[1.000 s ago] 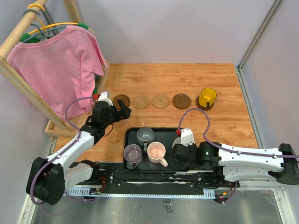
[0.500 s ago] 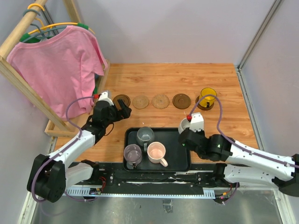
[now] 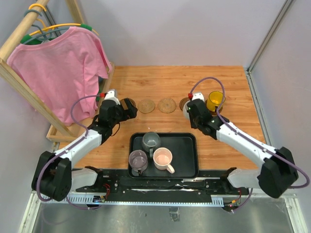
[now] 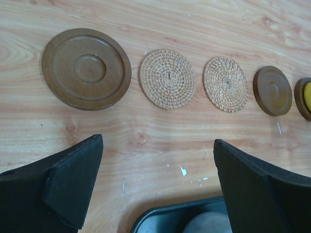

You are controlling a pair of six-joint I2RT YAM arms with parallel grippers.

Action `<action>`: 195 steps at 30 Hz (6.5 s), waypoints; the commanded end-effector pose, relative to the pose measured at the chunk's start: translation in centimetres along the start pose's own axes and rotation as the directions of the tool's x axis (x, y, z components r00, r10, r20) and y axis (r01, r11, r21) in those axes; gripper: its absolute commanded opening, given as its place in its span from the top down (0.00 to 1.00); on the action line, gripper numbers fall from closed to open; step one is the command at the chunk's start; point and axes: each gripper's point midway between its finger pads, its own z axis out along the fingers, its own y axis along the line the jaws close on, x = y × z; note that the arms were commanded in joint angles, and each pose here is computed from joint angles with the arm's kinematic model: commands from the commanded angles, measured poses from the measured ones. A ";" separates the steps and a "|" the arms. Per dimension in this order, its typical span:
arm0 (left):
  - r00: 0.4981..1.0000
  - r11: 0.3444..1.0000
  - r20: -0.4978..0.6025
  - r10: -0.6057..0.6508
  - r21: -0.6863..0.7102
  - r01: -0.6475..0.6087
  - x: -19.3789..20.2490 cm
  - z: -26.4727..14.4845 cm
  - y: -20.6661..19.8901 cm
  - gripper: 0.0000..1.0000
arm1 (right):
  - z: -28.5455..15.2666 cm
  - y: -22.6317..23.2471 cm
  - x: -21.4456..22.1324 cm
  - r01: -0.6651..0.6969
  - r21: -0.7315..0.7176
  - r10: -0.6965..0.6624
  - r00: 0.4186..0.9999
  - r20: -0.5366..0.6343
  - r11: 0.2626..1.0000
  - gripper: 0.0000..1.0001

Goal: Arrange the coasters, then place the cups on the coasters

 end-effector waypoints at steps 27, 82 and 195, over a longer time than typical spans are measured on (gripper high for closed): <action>0.999 0.999 0.034 0.032 -0.018 -0.031 -1.5 2.5 0.1 0.00 | 12.6 -1.1 -9.4 -0.185 -0.031 0.187 0.979 0.078 0.982 0.99; 1.000 1.000 0.017 0.016 -0.006 -0.016 -0.8 2.7 0.0 0.00 | 13.4 -2.6 -5.0 -0.218 0.029 0.219 0.975 -0.037 0.975 0.97; 0.995 0.998 -0.086 -0.050 0.034 0.053 4.1 -1.1 0.0 0.00 | -10.5 9.9 9.7 0.168 -0.149 -0.173 0.985 -0.021 0.974 0.99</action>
